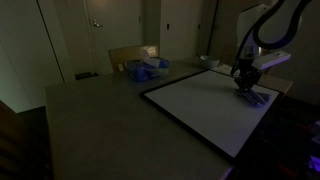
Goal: Wipe the white surface with the cloth
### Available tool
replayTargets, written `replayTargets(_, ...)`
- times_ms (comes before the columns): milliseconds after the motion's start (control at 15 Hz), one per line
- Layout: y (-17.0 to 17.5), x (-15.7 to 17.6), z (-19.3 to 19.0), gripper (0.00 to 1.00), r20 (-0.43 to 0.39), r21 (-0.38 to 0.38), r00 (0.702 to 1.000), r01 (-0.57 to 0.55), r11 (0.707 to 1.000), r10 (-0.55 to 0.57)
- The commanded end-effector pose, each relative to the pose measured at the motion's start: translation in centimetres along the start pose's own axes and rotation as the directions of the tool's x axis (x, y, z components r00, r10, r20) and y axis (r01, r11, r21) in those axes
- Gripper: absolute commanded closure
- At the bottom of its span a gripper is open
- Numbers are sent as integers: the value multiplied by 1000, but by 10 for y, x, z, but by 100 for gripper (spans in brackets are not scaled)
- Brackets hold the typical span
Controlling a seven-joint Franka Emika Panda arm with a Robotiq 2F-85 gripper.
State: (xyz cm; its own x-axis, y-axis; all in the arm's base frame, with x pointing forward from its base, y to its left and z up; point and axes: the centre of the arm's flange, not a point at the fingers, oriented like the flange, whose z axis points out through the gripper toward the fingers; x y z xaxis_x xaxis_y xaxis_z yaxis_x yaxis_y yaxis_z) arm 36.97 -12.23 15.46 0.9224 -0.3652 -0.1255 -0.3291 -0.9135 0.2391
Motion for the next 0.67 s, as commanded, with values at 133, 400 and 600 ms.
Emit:
replayTargets(133,42,17,33,97,11,-33,996,86,996,-86)
replayTargets(400,68,28,43,97,21,-69,980,201,977,-200)
replayTargets(600,79,38,52,97,28,-76,964,264,961,-263)
